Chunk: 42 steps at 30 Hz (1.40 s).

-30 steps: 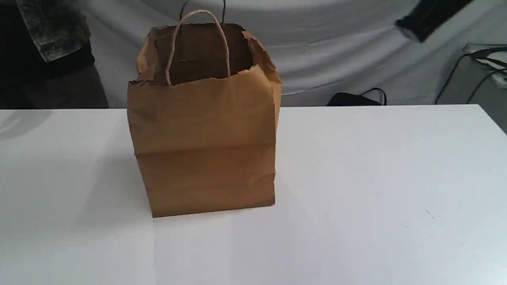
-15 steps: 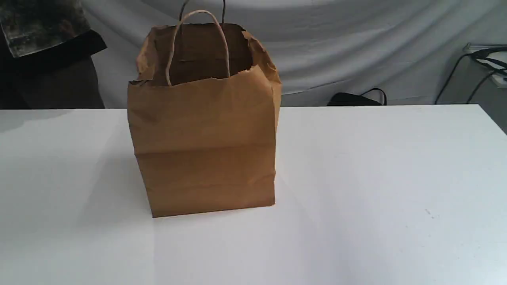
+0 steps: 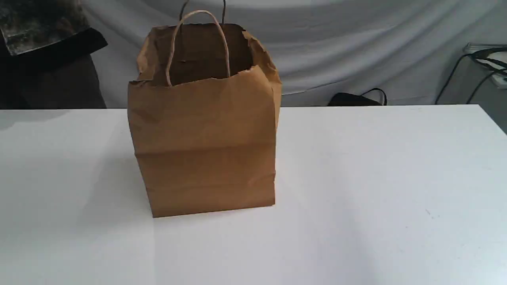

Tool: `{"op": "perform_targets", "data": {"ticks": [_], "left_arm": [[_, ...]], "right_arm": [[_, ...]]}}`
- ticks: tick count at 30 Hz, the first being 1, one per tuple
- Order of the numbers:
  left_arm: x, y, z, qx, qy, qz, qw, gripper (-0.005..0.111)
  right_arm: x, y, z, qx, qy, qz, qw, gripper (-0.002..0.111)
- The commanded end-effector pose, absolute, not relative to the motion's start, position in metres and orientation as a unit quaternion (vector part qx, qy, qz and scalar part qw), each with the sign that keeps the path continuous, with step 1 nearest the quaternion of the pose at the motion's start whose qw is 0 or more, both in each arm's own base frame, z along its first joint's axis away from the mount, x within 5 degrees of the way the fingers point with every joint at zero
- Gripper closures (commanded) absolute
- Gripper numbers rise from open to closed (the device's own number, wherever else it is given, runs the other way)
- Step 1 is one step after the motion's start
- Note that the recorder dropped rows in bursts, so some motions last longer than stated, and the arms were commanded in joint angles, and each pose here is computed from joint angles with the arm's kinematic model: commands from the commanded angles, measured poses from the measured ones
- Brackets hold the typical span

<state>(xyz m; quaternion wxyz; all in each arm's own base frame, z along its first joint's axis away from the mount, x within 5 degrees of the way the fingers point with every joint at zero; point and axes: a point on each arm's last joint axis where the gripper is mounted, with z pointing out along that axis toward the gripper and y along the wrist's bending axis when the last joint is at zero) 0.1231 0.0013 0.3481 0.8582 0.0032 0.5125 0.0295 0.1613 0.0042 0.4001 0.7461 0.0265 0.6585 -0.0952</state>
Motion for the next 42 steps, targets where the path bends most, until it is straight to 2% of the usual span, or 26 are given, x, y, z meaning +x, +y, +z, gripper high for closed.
{"op": "perform_targets", "data": {"ticks": [1,6,12,18,22,26,32,35,42], "left_arm": [[0.11,-0.006,0.328,0.042,0.48,0.019,0.876,0.037],[0.102,-0.02,0.296,0.122,0.471,0.001,0.874,0.037],[0.096,-0.018,0.259,0.096,0.513,-0.024,0.853,0.037],[0.098,-0.02,0.243,0.111,0.56,-0.028,0.821,0.037],[0.097,-0.022,0.242,0.095,0.566,-0.077,0.816,0.037],[0.099,-0.022,0.238,0.082,0.587,-0.088,0.8,0.037],[0.101,-0.02,0.233,0.076,0.613,-0.084,0.782,0.037],[0.102,-0.019,0.228,0.074,0.634,-0.076,0.766,0.037],[0.104,-0.018,0.22,0.06,0.667,-0.075,0.739,0.037]], "right_arm": [[0.125,-0.008,0.389,0.058,0.634,-0.088,0.766,0.108],[0.076,-0.029,0.356,0.135,0.594,-0.071,0.79,0.108],[0.042,-0.047,0.313,0.215,0.549,-0.053,0.806,0.108],[0.039,-0.048,0.271,0.228,0.556,-0.045,0.798,0.108],[0.045,-0.046,0.25,0.222,0.579,-0.043,0.783,0.108],[0.05,-0.041,0.231,0.216,0.602,-0.015,0.769,0.108],[0.055,-0.032,0.219,0.209,0.62,0.048,0.755,0.108],[0.057,-0.026,0.218,0.177,0.633,0.056,0.751,0.108],[0.057,-0.026,0.218,0.181,0.634,0.063,0.749,0.108]]}}
